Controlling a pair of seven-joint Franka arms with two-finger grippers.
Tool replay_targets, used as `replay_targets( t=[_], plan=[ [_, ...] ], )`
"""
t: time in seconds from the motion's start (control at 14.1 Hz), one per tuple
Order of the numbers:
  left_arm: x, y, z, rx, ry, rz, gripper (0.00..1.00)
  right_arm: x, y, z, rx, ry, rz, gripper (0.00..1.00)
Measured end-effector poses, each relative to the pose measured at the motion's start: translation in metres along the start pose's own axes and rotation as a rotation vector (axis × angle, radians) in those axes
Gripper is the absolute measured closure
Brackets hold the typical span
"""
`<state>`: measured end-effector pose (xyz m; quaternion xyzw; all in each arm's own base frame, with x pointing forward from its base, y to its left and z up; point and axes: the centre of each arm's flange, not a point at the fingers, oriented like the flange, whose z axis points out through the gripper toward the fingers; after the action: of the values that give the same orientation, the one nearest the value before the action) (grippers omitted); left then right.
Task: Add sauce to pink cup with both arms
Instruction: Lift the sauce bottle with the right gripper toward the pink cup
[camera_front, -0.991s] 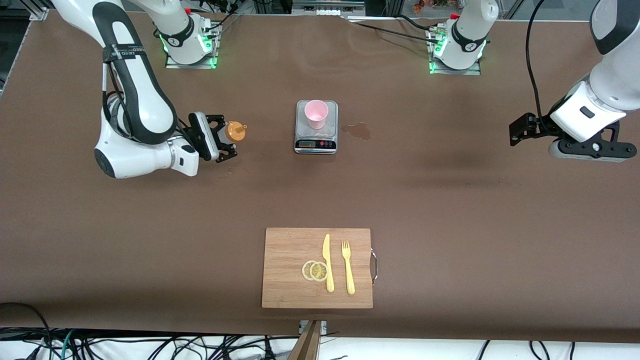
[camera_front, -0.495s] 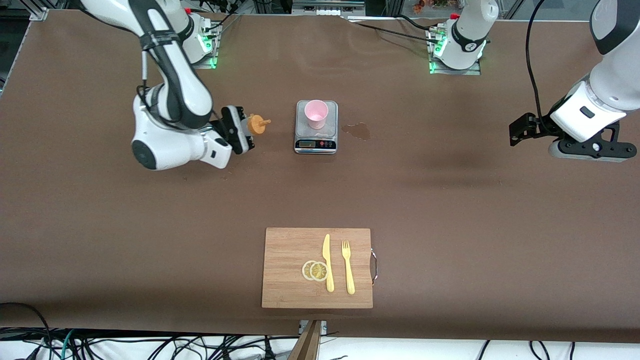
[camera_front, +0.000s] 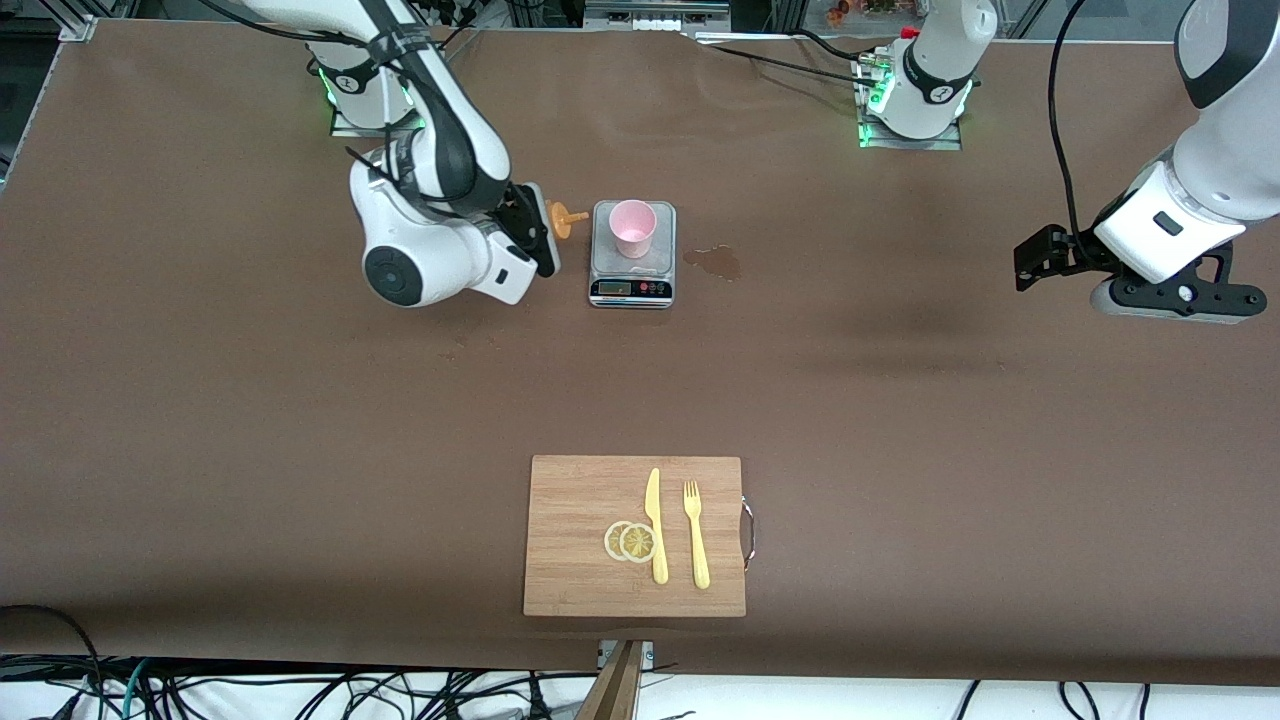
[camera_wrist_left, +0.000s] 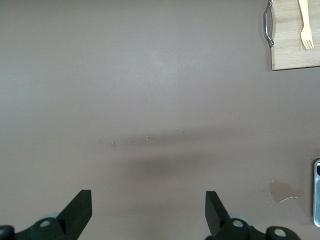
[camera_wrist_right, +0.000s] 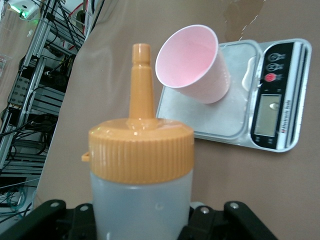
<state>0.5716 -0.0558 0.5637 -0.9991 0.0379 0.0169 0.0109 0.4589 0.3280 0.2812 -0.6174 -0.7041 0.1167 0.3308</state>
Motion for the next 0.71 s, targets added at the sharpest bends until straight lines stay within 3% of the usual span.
replay_targets(
  t=[0.28,0.71],
  plan=[
    [0.000,0.000,0.000,0.000,-0.001,0.000,0.00,0.016,-0.007,0.016,-0.005,-0.094,0.080,0.79],
    [0.000,0.002,0.000,0.000,-0.001,0.003,0.00,0.038,-0.017,0.036,-0.030,-0.191,0.166,0.79]
  ],
)
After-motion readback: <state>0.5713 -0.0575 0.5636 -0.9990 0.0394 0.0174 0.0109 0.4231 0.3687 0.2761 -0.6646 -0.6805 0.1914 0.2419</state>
